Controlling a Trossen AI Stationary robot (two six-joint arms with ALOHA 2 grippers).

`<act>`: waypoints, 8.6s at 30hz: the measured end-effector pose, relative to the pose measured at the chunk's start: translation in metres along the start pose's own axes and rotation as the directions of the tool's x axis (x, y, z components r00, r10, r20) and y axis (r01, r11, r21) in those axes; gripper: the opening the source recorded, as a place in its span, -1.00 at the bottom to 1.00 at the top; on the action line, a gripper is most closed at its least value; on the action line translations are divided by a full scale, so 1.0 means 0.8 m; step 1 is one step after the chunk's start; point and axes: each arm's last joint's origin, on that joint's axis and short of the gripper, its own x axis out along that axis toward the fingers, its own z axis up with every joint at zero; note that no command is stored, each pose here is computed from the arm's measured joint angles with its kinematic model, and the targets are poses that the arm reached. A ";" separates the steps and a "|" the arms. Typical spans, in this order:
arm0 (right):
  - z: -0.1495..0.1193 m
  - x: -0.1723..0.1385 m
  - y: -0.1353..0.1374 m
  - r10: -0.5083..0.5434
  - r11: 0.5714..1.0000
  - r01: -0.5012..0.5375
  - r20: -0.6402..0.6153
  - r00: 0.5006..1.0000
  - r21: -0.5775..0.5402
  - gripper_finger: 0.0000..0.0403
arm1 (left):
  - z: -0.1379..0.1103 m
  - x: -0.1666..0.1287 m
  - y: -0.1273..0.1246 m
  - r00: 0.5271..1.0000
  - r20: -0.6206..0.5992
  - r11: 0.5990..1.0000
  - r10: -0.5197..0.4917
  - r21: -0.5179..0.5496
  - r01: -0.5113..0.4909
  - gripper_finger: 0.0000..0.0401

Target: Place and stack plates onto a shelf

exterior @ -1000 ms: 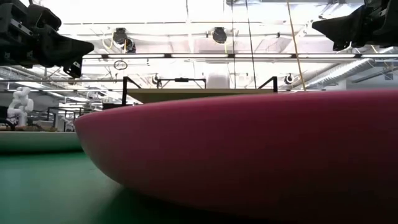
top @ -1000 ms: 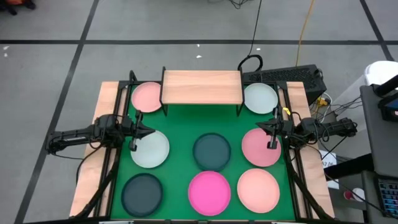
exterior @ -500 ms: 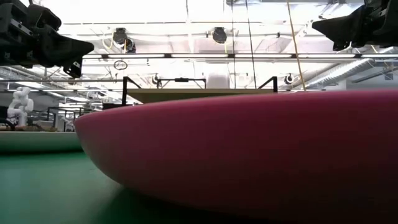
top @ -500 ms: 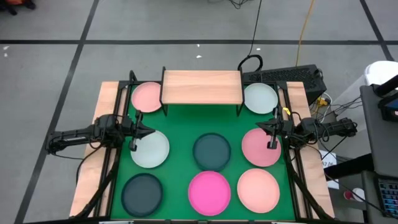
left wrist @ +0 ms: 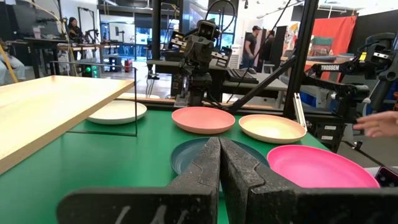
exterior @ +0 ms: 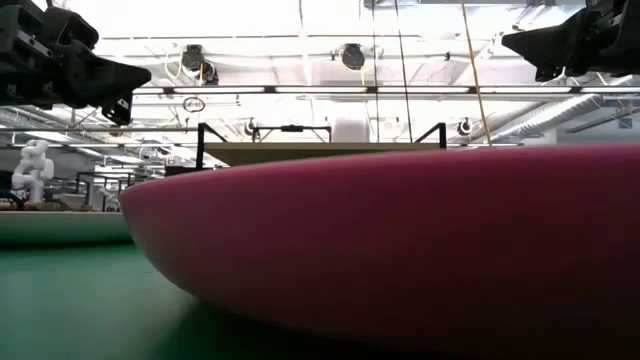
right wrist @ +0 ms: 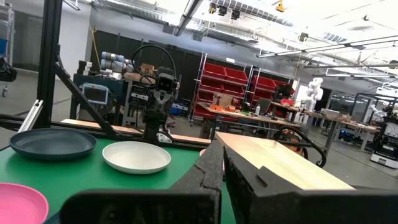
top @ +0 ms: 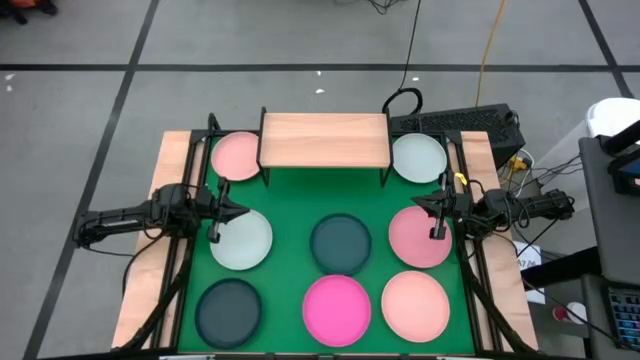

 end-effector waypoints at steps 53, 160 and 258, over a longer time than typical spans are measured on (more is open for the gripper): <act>0.037 0.034 0.003 -0.048 0.961 0.004 0.152 0.987 0.277 -1.00 | 0.000 0.000 0.000 1.000 0.000 1.000 0.000 0.000 0.000 -0.96; -0.065 0.043 0.108 0.301 0.904 0.181 -0.877 0.375 0.388 -0.96 | 0.000 0.000 0.000 1.000 0.000 1.000 0.000 0.000 0.000 -0.96; 0.110 0.180 -0.014 0.152 0.986 -0.113 -0.373 0.915 0.124 -0.70 | 0.000 0.000 0.000 1.000 0.000 0.998 0.000 -0.070 0.000 -0.96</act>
